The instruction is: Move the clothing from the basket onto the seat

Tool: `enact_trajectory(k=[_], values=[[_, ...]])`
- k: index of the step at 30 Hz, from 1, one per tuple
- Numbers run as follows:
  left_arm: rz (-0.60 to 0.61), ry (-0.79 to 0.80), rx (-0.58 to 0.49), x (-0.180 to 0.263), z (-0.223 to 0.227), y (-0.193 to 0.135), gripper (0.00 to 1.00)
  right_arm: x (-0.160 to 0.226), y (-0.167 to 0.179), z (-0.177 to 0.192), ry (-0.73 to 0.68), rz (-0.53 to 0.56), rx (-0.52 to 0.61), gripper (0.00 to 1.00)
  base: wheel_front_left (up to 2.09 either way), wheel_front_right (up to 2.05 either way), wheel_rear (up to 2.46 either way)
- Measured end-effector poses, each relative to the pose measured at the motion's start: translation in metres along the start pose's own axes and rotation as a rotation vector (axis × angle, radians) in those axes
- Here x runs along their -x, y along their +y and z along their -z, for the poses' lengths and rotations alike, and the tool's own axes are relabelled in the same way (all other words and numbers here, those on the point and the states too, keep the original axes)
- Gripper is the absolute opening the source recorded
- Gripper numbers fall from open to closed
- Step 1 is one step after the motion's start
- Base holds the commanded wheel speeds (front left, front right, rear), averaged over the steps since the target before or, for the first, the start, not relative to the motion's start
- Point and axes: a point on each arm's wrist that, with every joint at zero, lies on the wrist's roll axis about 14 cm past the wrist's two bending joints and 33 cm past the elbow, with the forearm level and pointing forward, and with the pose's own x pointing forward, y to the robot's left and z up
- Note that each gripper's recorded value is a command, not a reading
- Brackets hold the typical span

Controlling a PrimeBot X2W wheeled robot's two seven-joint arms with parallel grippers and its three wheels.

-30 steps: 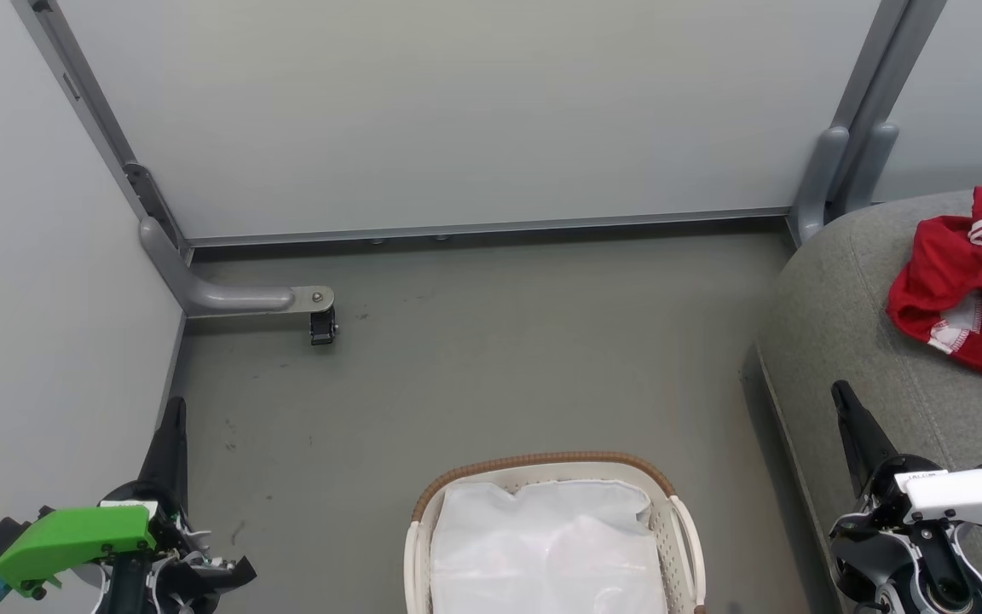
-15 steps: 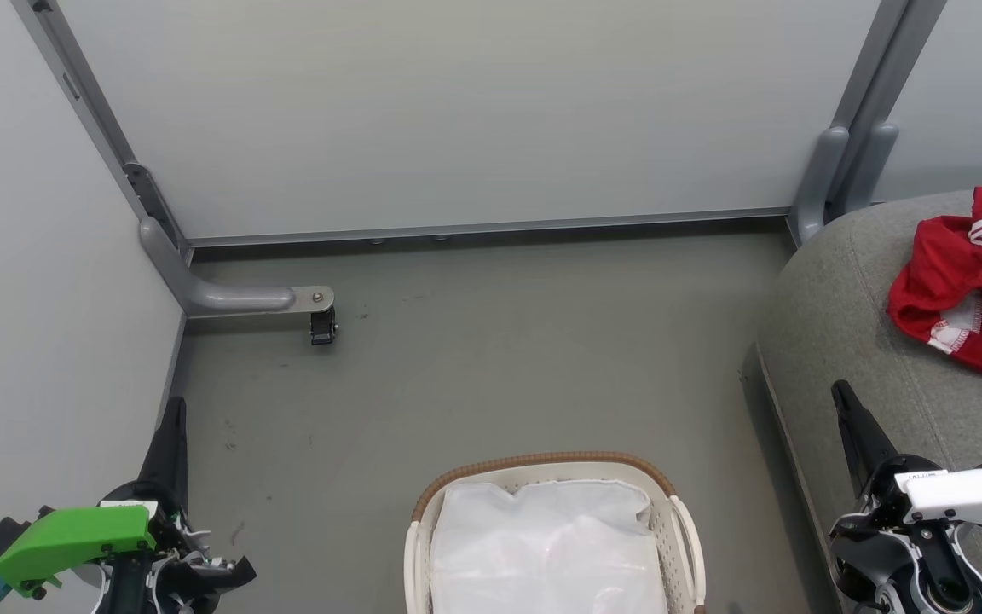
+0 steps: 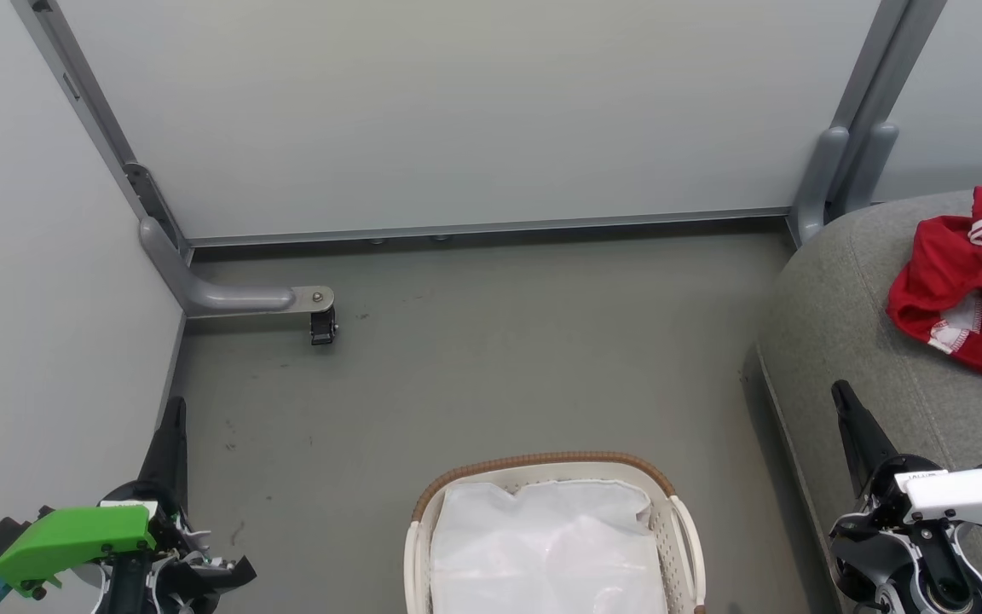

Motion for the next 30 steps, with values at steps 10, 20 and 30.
enact_trajectory(k=[10, 20, 30], values=[[0.000, 0.000, 0.000, 0.0000, 0.0000, 0.0000, 0.00, 0.0000, 0.0000, 0.0000, 0.000, 0.000, 0.000, 0.00, 0.00, 0.00, 0.00], [0.000, 0.000, 0.000, 0.0000, 0.0000, -0.0001, 0.00, 0.0000, 0.0001, 0.0000, 0.000, 0.000, 0.000, 0.00, 0.00, 0.00, 0.00], [0.000, 0.000, 0.000, 0.0000, 0.0000, -0.0001, 0.00, 0.0000, 0.0001, 0.0000, 0.000, 0.000, 0.000, 0.00, 0.00, 0.00, 0.00]])
